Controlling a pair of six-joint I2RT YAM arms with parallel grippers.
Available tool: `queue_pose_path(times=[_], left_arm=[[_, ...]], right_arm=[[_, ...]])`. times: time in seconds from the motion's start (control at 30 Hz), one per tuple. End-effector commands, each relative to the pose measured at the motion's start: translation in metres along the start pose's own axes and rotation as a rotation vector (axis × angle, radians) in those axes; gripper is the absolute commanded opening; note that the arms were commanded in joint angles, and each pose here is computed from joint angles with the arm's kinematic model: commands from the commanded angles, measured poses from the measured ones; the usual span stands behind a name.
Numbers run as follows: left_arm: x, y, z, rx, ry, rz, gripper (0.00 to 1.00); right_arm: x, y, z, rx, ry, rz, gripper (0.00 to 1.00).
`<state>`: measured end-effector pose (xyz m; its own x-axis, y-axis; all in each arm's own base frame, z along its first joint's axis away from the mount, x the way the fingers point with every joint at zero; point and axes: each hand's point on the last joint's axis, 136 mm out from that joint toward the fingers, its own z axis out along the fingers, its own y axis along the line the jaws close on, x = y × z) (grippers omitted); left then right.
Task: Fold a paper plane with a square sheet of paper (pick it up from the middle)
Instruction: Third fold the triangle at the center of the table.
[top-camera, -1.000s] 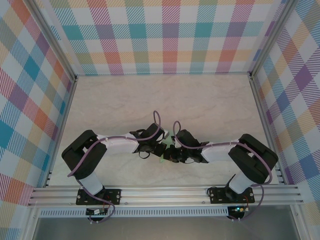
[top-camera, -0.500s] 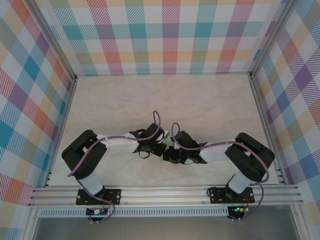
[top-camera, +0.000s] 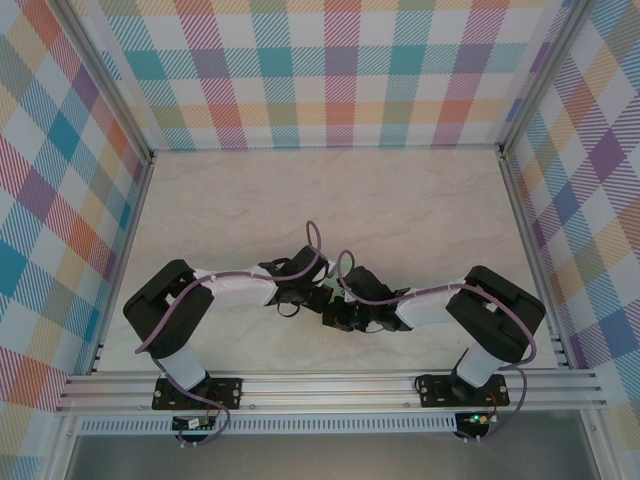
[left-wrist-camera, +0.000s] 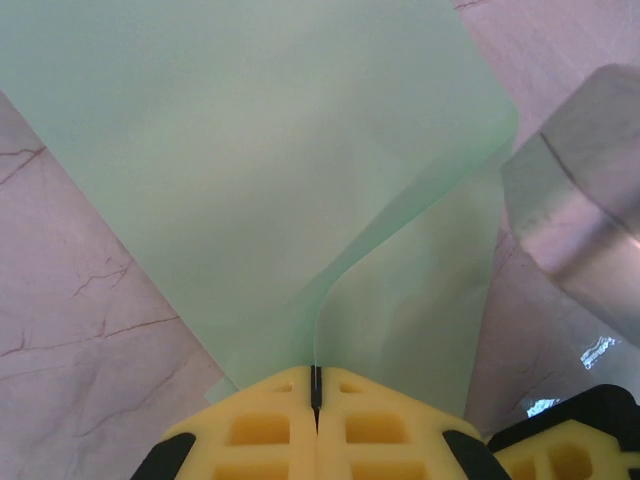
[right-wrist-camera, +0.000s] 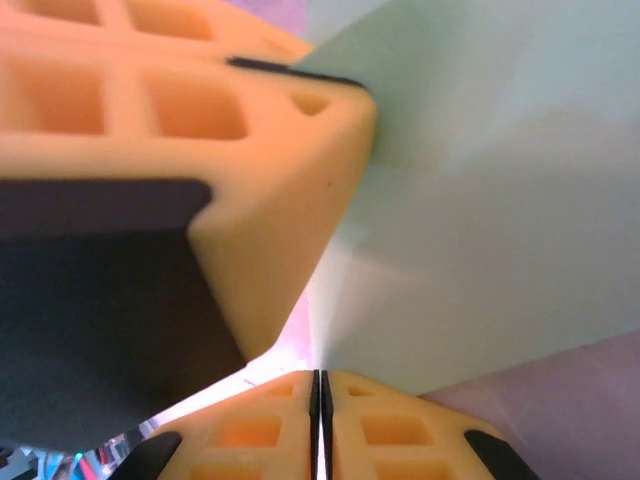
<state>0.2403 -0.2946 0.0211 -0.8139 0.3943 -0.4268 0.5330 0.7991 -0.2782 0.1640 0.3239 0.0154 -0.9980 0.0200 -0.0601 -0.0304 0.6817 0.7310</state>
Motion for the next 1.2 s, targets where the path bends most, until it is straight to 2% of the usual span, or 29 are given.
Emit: queue_pose_path(times=[0.0, 0.27, 0.7, 0.83, 1.0, 1.17], left_arm=[[0.008, 0.008, 0.004, -0.014, 0.032, -0.007, 0.0], [0.007, 0.008, 0.003, -0.015, 0.03, -0.006, 0.0], [0.006, 0.008, 0.001, -0.016, 0.026, -0.006, 0.0], [0.005, 0.007, 0.0, -0.016, 0.024, -0.005, 0.0], [0.007, 0.007, 0.001, -0.013, 0.028, -0.009, 0.0], [0.007, 0.007, 0.001, -0.012, 0.03, -0.009, 0.0]], right_arm=[[0.001, -0.015, 0.011, 0.048, -0.004, 0.023, 0.12], [-0.002, 0.005, -0.008, 0.029, -0.038, -0.02, 0.12], [-0.004, 0.03, 0.002, -0.039, -0.04, -0.034, 0.12], [-0.003, 0.021, 0.009, -0.005, -0.028, -0.019, 0.12], [0.002, -0.011, 0.016, 0.101, -0.021, 0.031, 0.11], [0.0, -0.004, -0.003, 0.104, -0.056, 0.017, 0.12]])
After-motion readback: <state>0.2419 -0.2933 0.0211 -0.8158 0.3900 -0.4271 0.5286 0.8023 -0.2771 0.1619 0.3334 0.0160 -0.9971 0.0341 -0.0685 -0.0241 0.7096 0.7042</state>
